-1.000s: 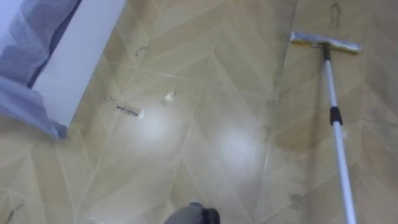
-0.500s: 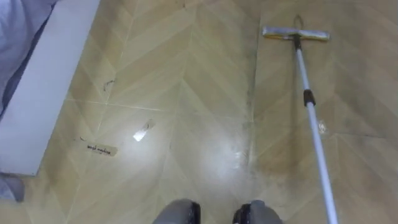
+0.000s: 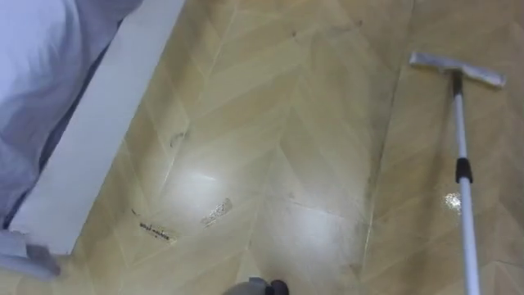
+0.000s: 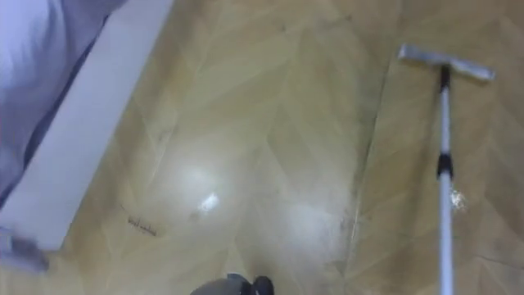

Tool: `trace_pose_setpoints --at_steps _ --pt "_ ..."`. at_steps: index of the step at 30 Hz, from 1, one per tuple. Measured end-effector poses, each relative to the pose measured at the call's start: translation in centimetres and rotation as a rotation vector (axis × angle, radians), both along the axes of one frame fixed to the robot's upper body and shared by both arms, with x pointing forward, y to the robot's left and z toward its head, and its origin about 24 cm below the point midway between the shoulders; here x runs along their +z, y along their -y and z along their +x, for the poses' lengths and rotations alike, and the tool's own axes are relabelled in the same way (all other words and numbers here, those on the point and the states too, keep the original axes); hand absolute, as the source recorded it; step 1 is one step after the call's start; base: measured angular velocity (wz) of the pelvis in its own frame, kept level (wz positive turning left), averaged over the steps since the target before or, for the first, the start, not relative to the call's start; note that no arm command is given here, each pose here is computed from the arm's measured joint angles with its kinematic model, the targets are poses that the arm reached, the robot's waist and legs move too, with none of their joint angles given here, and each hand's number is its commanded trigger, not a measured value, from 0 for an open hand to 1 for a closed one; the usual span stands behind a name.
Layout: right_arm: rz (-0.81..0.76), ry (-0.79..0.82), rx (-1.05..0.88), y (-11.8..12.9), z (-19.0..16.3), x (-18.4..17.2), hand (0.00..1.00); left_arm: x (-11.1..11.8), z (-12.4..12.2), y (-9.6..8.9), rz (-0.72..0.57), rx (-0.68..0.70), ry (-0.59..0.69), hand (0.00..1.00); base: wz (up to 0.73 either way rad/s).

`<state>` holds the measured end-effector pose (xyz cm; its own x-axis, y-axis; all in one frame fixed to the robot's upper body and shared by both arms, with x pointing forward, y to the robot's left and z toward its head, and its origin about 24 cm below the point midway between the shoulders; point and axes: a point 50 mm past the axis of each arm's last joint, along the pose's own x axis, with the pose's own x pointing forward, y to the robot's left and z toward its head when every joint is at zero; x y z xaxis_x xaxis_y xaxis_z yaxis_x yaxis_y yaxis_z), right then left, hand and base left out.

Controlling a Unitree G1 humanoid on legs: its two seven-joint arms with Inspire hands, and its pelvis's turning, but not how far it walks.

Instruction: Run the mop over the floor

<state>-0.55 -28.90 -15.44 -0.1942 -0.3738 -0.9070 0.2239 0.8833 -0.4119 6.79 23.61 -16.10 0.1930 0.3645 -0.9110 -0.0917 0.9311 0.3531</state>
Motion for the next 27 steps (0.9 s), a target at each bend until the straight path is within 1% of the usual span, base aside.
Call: trace_pose_setpoints --at_steps 2,4,6,7,8,9,11,12,14,16,17,19,20,21,23,24,26,27 --pt "0.036 -0.007 0.027 -1.6 0.3 -0.6 1.00 -0.1 0.1 0.3 -0.001 0.001 0.002 0.00 -0.49" --pt "0.050 -0.011 0.040 -2.1 0.8 -0.7 1.00 -0.1 0.0 0.6 -0.007 0.007 -0.009 0.00 -0.21" --pt "0.044 -0.014 0.045 -1.9 1.4 -0.6 1.00 -0.2 -0.2 0.7 -0.013 0.015 -0.023 0.00 0.15" --pt "0.031 -0.009 0.038 -1.4 2.4 -0.3 1.00 -0.2 -0.3 0.7 -0.018 0.031 -0.026 0.00 0.28" --pt "0.015 0.027 0.042 -0.7 4.4 0.1 1.00 -0.2 -0.4 0.7 -0.013 0.050 -0.030 0.00 0.22" --pt "0.009 0.051 0.049 -0.3 5.7 0.3 1.00 -0.2 -0.5 0.6 -0.009 0.055 -0.034 0.00 0.22" --pt "-0.011 0.202 0.083 0.8 11.9 2.0 1.00 -0.1 -0.8 0.0 0.004 0.075 -0.044 0.00 0.14" --pt "-0.013 0.248 0.096 0.9 13.5 2.5 1.00 -0.1 -0.9 -0.1 0.006 0.066 -0.048 0.00 -0.04" --pt "-0.024 0.443 0.135 1.2 19.3 5.0 1.00 -0.1 -1.3 -0.2 0.003 0.051 -0.058 0.00 -0.17" --pt "0.009 0.544 0.135 0.8 22.1 6.4 1.00 -0.3 -2.1 0.0 -0.026 0.049 -0.077 0.00 0.05" --pt "0.028 0.573 0.118 0.7 22.6 6.6 1.00 -0.4 -2.8 0.1 -0.056 0.049 -0.091 0.00 0.20" --pt "0.045 0.551 0.087 0.7 21.6 6.0 1.00 -0.5 -3.4 0.1 -0.095 0.050 -0.104 0.00 0.31" --pt "0.054 0.518 0.055 1.1 19.8 5.1 1.00 -0.6 -3.9 0.1 -0.106 0.037 -0.124 0.00 0.51" --pt "0.053 0.498 0.037 1.4 18.6 4.7 1.00 -0.6 -3.8 0.2 -0.115 0.030 -0.122 0.00 0.52" --pt "0.048 0.396 0.000 2.0 14.1 3.1 1.00 -0.6 -3.2 0.4 -0.140 -0.010 -0.117 0.00 0.25" --pt "0.041 0.362 -0.002 2.2 12.8 2.7 1.00 -0.6 -2.9 0.5 -0.143 -0.013 -0.114 0.00 0.20" --pt "0.001 0.220 0.018 2.9 8.3 1.9 1.00 -0.6 -1.9 0.7 -0.146 -0.022 -0.082 0.00 0.17" --pt "-0.009 0.188 0.020 2.9 7.2 1.8 1.00 -0.6 -1.6 0.8 -0.145 -0.026 -0.074 0.00 0.04"
